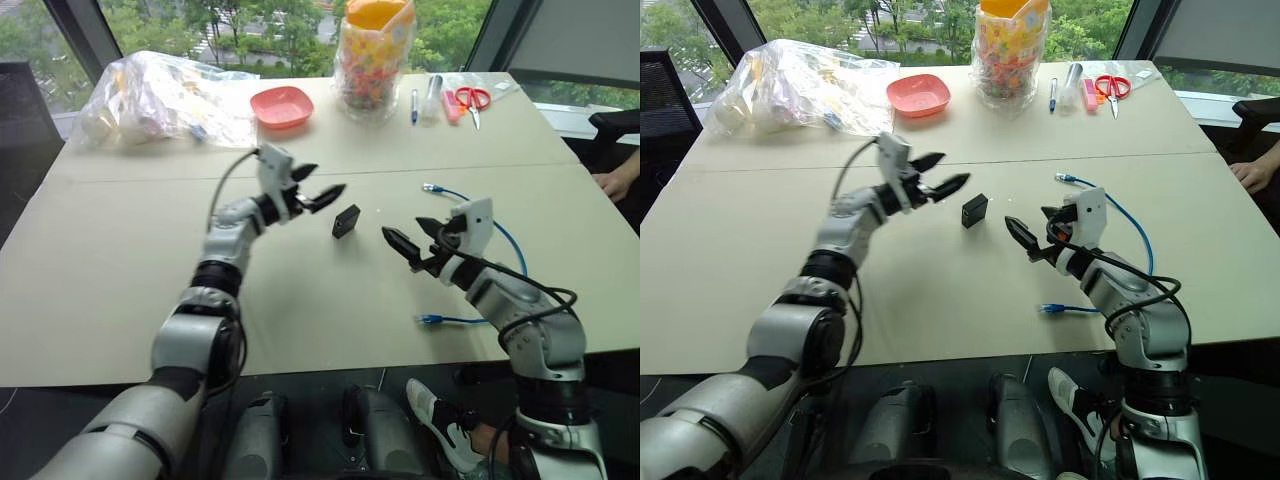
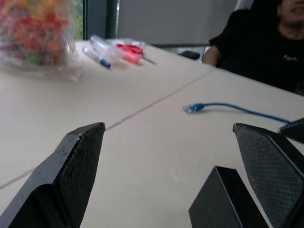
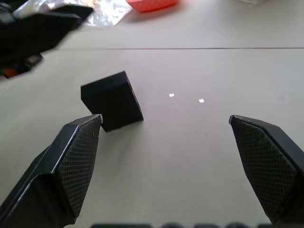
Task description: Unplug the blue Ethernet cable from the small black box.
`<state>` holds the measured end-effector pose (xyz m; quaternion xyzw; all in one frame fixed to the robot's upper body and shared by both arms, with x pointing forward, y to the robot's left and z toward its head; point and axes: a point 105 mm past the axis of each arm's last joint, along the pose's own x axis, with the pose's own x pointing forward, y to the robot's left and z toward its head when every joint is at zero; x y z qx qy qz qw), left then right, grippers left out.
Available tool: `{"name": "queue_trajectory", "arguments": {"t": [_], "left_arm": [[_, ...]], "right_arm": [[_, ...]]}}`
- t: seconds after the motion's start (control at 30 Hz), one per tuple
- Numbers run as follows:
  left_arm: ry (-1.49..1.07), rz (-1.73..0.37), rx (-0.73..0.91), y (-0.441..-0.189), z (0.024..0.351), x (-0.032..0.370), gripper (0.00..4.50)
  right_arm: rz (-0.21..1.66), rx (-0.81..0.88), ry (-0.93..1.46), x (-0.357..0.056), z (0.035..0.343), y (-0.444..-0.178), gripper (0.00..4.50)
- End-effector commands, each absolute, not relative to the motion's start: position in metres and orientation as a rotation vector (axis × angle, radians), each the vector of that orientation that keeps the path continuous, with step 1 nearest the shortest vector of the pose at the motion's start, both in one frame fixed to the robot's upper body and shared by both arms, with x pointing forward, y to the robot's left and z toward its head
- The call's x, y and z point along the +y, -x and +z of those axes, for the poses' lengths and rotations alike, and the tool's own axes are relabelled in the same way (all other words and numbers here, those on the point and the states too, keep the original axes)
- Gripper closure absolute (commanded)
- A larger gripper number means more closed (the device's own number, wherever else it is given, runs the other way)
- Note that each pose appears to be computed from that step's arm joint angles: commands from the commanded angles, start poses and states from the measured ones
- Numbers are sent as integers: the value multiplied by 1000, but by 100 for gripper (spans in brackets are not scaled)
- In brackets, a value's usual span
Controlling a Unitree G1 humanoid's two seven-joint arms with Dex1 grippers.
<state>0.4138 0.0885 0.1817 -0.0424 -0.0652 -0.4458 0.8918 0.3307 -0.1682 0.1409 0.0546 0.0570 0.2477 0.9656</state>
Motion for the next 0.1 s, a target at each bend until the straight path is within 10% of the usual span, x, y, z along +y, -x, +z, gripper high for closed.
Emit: {"name": "queue_trajectory", "arguments": {"t": [0.03,0.1], "left_arm": [[109,-976,-111,-378,195,105,1],[95,-924,-51,-357,187,126,1]], "right_arm": [[532,33,-93,-172,161,-321,0],[535,22,-101,-175,163,-315,0]]}}
